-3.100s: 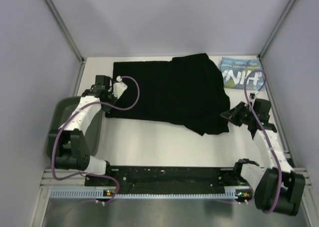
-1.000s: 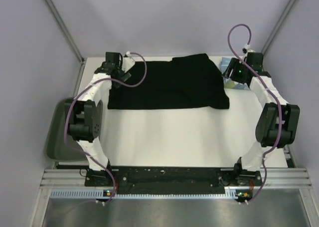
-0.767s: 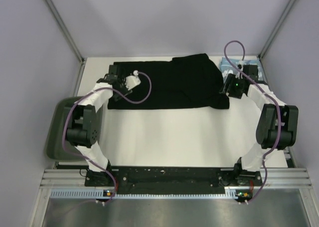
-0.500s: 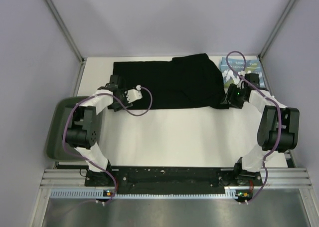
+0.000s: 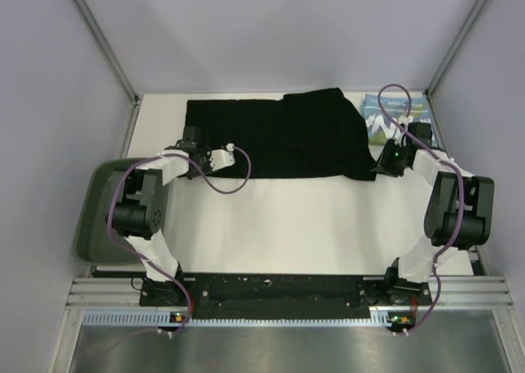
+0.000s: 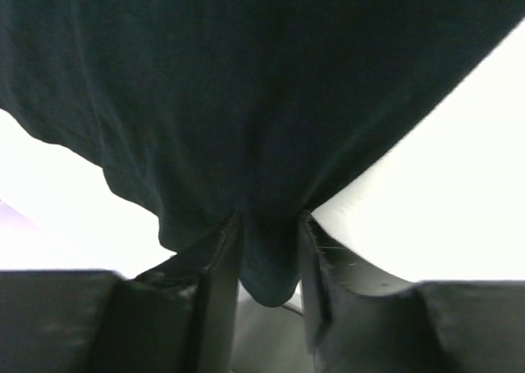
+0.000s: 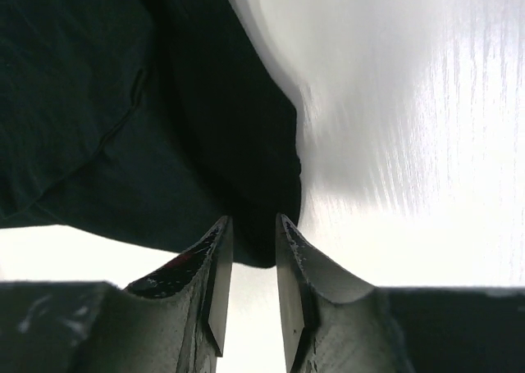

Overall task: Fold and stack the t-shirts
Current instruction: Fold the flattened tshirt in 1/3 of the way

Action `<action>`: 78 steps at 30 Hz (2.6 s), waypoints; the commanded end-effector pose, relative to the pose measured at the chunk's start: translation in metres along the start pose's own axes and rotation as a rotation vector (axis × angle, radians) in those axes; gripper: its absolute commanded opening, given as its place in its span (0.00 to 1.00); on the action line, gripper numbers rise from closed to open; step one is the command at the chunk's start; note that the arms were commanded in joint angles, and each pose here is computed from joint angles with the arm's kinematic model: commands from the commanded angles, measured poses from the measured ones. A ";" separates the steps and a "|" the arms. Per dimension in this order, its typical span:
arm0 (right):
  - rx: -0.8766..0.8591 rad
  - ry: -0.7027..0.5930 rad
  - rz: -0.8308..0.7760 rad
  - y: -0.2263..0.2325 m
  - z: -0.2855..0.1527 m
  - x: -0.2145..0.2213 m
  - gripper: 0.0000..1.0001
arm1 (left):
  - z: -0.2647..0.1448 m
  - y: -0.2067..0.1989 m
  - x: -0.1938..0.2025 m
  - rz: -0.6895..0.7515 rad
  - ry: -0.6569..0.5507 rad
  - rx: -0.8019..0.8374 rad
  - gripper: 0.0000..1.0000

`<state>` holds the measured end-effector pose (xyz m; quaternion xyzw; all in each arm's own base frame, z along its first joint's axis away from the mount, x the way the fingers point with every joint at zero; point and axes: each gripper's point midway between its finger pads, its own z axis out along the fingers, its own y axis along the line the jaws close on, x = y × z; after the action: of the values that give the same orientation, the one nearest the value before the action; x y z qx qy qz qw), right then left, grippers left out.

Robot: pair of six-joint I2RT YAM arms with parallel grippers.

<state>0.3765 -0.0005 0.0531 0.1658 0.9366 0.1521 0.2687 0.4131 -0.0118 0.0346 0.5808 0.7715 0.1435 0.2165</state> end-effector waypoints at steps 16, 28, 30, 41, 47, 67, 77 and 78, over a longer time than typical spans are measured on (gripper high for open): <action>-0.059 -0.100 -0.026 0.014 -0.037 -0.008 0.31 | -0.002 0.006 0.005 -0.010 -0.027 -0.060 0.00; -0.066 -0.038 -0.147 0.029 -0.003 0.006 0.49 | -0.006 0.008 0.004 -0.014 -0.032 -0.071 0.00; -0.068 -0.011 -0.147 0.027 0.005 0.010 0.42 | -0.007 0.007 0.004 -0.015 -0.029 -0.069 0.00; 0.103 -0.007 -0.057 -0.021 -0.025 0.013 0.00 | -0.026 -0.009 0.024 0.060 0.030 -0.033 0.00; 0.192 0.127 -0.117 -0.038 -0.049 0.021 0.00 | -0.045 -0.027 0.032 0.097 0.025 0.068 0.00; 0.570 0.669 -0.406 -0.103 -0.115 0.104 0.00 | -0.106 -0.179 0.042 0.229 -0.016 0.646 0.00; 0.488 0.686 -0.485 -0.096 -0.123 0.130 0.00 | -0.124 -0.200 0.044 0.281 -0.018 0.672 0.00; 0.481 0.679 -0.490 -0.095 -0.124 0.131 0.00 | -0.125 -0.203 0.045 0.291 -0.014 0.679 0.00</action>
<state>0.1851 -0.0500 0.0407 -0.0298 0.9928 -0.0658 -0.0951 0.1940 -0.0295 0.0339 0.7108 0.6976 -0.0861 0.0258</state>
